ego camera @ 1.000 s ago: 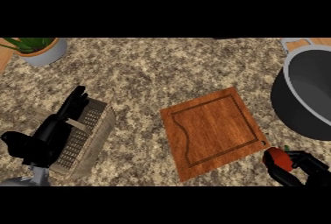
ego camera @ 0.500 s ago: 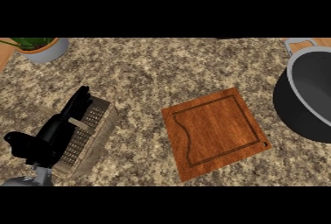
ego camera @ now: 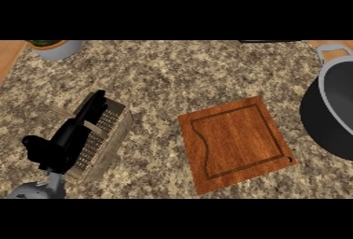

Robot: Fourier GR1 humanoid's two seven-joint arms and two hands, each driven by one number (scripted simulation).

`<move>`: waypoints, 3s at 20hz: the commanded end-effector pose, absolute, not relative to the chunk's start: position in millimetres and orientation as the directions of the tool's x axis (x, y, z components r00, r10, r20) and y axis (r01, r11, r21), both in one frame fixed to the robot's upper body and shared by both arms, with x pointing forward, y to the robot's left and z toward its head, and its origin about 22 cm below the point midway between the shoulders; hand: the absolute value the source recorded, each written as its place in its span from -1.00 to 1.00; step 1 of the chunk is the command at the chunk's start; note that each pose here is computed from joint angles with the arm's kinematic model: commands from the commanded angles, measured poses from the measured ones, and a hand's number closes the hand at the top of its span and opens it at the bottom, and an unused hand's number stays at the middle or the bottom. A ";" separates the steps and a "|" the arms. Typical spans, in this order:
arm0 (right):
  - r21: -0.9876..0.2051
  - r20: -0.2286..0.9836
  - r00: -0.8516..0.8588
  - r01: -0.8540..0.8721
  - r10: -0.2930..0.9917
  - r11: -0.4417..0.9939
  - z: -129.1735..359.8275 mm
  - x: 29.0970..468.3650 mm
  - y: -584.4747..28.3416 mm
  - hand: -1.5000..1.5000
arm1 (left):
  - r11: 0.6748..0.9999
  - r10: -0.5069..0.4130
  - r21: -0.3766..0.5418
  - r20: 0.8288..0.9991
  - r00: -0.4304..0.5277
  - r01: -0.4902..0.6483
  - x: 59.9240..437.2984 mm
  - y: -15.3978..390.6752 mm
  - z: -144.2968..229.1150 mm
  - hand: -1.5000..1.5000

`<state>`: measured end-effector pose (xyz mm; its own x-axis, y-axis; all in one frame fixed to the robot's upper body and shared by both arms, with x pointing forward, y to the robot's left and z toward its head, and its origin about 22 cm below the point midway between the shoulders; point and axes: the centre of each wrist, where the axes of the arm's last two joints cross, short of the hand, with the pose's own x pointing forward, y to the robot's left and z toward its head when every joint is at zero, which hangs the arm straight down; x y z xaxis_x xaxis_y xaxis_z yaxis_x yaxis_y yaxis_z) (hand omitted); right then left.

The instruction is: Pick the bell pepper from the cutting board and place it in the pot

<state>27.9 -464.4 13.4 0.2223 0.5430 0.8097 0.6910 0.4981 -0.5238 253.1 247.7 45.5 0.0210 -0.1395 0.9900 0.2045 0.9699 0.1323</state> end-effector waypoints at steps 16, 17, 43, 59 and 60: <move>-0.761 0.620 0.441 0.541 0.650 0.358 157.0 122.0 -484.1 1.00 | 0.958 -0.179 0.116 0.956 0.233 0.263 251.9 228.3 -7.1 0.00; -0.787 0.595 0.466 0.505 0.655 0.355 155.4 127.5 -476.9 1.00 | 0.960 -0.179 0.121 0.959 0.219 0.254 256.8 241.9 3.3 0.00; -0.887 0.120 0.847 -0.143 0.518 0.439 100.7 292.5 -449.0 -1.00 | 0.942 -0.188 0.103 0.951 0.247 0.320 264.2 225.4 -24.0 0.00; -0.420 0.895 0.327 0.848 0.304 0.324 145.6 309.2 -474.6 -1.00 | 0.964 -0.174 0.110 0.949 0.261 0.242 257.0 240.0 -22.8 0.00; -0.403 0.895 0.308 0.868 0.322 0.290 147.1 306.1 -485.5 -1.00 | 0.964 -0.179 0.120 0.953 0.246 0.238 255.9 243.8 -17.8 0.00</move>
